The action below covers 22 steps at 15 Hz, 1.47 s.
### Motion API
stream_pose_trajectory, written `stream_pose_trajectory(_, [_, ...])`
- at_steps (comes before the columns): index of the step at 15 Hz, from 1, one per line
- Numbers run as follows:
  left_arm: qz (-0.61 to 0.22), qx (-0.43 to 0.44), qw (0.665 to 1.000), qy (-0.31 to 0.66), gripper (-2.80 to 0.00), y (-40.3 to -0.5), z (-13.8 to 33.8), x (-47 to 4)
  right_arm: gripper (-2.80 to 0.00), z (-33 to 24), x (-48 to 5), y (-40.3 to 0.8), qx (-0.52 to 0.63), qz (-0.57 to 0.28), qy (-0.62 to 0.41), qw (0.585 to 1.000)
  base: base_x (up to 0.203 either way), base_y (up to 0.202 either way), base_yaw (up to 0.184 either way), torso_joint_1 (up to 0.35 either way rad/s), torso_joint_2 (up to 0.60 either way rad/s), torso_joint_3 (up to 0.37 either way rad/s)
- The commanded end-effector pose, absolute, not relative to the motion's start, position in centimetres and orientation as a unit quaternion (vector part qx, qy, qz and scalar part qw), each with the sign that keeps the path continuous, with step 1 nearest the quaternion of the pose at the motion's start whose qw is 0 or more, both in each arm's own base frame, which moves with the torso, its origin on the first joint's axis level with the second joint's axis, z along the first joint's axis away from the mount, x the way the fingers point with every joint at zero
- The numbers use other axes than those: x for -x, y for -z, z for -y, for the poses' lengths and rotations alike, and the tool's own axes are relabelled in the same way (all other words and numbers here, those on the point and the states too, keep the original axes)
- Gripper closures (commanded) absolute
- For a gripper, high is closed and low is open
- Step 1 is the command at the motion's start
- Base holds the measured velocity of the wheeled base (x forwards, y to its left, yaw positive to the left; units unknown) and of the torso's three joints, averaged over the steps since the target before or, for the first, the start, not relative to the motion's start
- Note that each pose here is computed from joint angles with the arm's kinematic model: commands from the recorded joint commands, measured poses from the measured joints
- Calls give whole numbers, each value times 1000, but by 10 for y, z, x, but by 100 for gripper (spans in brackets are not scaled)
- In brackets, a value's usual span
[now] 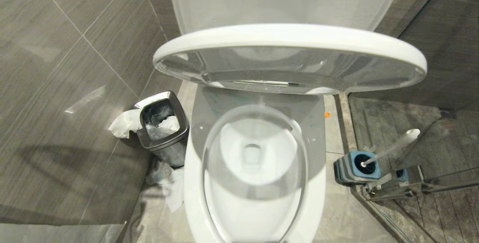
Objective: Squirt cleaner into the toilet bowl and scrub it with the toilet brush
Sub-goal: Close the toilet lid
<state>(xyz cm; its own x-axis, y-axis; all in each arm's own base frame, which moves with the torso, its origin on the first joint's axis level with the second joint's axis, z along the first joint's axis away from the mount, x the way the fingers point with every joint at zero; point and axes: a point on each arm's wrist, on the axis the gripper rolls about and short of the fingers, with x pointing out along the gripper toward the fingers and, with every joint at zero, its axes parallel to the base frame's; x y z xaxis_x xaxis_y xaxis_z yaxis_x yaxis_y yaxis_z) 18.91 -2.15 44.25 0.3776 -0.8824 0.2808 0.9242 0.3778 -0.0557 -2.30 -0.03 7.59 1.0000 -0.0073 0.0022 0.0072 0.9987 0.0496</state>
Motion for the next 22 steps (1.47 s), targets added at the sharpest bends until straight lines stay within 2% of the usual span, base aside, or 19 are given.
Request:
stream_pose_trajectory(1, [84,99,813,568,0,-439,23,-197,0,0,23,-76,-25,1,3,1000,0,0,0,2,2,32])
stream_pose_trajectory(3, [75,102,809,573,0,-439,22,-204,0,0,23,-76,-25,1,3,1000,0,0,0,0,0,0])
stream_pose_trajectory(8, [115,83,813,564,0,-465,21,-220,0,0,23,-76,-25,1,4,1000,0,0,0,0,0,0])
stream_pose_trajectory(10, [121,92,825,545,0,-474,22,-229,0,0,23,-76,-25,1,3,1000,0,0,0,0,0,0])
stream_pose_trajectory(14, [143,57,918,365,0,-457,53,-257,0,0,23,-76,-25,1,3,1000,0,0,0,0,0,0])
stream_pose_trajectory(15, [138,31,927,347,0,-453,60,-259,0,0,23,-76,-25,1,4,1000,0,0,0,0,0,0])
stream_pose_trajectory(17, [147,-35,927,342,0,-449,66,-259,0,0,23,-76,-25,1,3,1000,0,0,0,0,0,0])
stream_pose_trajectory(20, [138,-46,908,394,0,-445,96,-250,0,0,23,-76,-25,1,3,1000,0,0,0,0,0,0])
stream_pose_trajectory(22, [98,-45,904,414,0,-440,103,-240,0,0,23,-76,-25,1,4,1000,0,0,0,0,0,0])
